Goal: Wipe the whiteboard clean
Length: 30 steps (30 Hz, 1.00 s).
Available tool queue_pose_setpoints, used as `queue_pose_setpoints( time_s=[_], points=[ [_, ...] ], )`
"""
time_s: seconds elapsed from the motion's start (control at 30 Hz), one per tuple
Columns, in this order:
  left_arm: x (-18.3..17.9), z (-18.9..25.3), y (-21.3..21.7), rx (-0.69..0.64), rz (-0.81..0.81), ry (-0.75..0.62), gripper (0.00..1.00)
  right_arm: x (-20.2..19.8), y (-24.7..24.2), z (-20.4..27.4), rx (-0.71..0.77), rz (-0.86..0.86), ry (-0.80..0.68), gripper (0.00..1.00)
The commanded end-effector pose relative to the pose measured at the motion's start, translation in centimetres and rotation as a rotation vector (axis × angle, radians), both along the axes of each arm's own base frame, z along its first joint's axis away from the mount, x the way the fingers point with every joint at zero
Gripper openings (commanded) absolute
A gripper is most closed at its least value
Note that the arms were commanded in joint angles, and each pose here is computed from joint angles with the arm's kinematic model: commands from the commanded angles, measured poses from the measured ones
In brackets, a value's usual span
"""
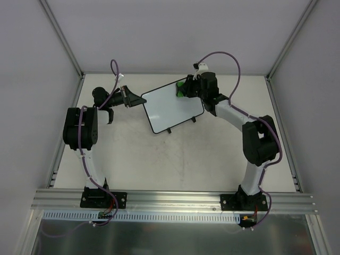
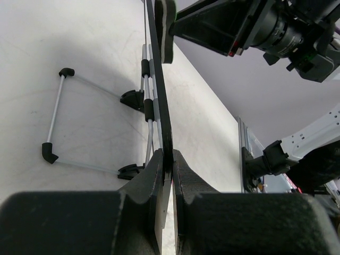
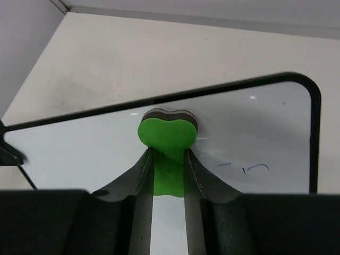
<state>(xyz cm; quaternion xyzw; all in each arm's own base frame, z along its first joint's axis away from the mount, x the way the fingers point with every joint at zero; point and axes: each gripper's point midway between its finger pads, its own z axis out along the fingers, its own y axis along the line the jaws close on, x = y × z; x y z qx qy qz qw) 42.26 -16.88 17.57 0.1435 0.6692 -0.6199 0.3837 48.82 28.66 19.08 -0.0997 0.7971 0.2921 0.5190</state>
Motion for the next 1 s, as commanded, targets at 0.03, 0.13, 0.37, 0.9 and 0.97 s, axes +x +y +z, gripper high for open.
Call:
queue_pose_setpoints(
  time_s=[0.03,0.13,0.37,0.9,0.97],
  points=[
    [-2.0,3.3,-0.8,0.022,-0.084,-0.350,0.00,0.0,-2.9,0.8,-0.051,-0.073,-0.035,0.00],
    [-2.1,3.2,-0.8,0.024,-0.085,-0.353,0.00,0.2,-4.1,-0.1,-0.119,-0.089,-0.031,0.00],
    [-2.3,3.2,-0.8,0.027,-0.088,-0.356,0.00,1.1,-6.7,-1.2,-0.188,-0.158,-0.019,0.00],
    [-2.3,3.2,-0.8,0.028,-0.091,-0.357,0.00,2.6,-7.3,-2.0,-0.174,-0.138,-0.006,0.00],
    [-2.8,3.2,-1.9,0.023,-0.117,-0.356,0.00,2.4,-6.8,-2.3,-0.166,-0.123,0.004,0.00]
  ],
)
